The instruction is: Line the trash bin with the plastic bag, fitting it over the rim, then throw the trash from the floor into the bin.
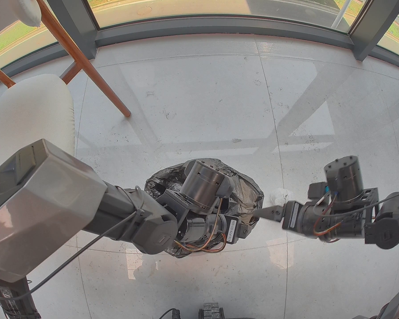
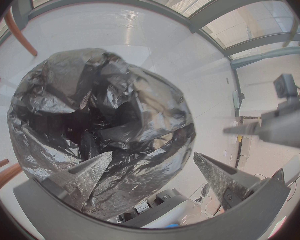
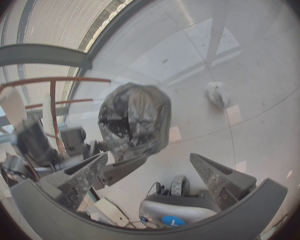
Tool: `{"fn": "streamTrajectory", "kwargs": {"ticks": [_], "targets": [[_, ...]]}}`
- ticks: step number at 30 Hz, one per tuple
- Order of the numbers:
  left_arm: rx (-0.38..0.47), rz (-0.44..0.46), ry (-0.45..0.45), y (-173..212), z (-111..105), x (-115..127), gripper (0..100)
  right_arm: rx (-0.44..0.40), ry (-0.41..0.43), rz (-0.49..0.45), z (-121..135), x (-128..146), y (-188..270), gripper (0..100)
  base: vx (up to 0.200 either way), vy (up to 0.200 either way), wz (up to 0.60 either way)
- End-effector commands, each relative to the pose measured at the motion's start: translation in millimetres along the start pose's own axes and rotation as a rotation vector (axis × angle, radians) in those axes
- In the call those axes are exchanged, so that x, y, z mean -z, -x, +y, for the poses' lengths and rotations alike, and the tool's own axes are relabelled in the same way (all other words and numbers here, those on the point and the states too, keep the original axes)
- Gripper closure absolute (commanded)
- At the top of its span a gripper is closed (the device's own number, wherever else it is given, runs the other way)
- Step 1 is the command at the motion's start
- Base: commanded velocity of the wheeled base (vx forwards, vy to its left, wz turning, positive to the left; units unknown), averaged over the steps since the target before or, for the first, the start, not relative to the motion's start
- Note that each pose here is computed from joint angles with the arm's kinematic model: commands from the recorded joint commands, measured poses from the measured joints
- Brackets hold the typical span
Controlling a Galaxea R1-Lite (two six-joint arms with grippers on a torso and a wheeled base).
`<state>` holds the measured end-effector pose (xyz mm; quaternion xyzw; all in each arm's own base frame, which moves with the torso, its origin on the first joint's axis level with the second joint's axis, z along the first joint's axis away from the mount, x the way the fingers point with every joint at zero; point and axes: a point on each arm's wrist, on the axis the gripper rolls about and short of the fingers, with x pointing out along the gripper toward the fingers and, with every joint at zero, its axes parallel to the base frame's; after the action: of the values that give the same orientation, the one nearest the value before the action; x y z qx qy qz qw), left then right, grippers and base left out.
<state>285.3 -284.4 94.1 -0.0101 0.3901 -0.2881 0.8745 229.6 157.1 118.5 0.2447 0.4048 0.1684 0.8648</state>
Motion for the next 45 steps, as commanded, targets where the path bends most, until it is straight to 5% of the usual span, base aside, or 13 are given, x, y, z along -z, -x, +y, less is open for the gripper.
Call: {"fn": "streamTrajectory", "kwargs": {"ticks": [1, 12, 24, 34, 42, 45], "targets": [[-0.002, 0.020, 0.002, -5.0, -3.4, 6.0, 0, -0.030, -0.060, -0.124, -11.5, -34.4, 25.5, 0, 0.000, 0.000, 0.00], [0.025, 0.042, 0.008, -2.9, -21.2, 14.6, 0, 0.209, -0.087, -0.093, -95.8, -59.8, -10.4, 0, 0.000, 0.000, 0.00], [0.024, 0.148, -0.008, 0.2, -34.8, 44.9, 0, 0.240, -0.039, -0.179, -150.9, -68.1, -67.1, 0, 0.000, 0.000, 0.00], [0.042, 0.216, 0.009, 7.1, -54.4, 71.9, 0, 0.253, -0.002, -0.172, -165.4, -72.0, -92.2, 0, 0.000, 0.000, 0.00], [-0.020, 0.217, 0.022, -5.8, -50.9, 78.1, 0, 0.313, 0.215, -0.133, -177.6, -70.9, -116.3, 0, 0.000, 0.000, 0.00], [-0.019, 0.204, 0.024, -3.9, -52.7, 75.0, 0, 0.312, 0.234, -0.137, -179.3, -71.2, -122.7, 0, 0.000, 0.000, 0.00]]}}
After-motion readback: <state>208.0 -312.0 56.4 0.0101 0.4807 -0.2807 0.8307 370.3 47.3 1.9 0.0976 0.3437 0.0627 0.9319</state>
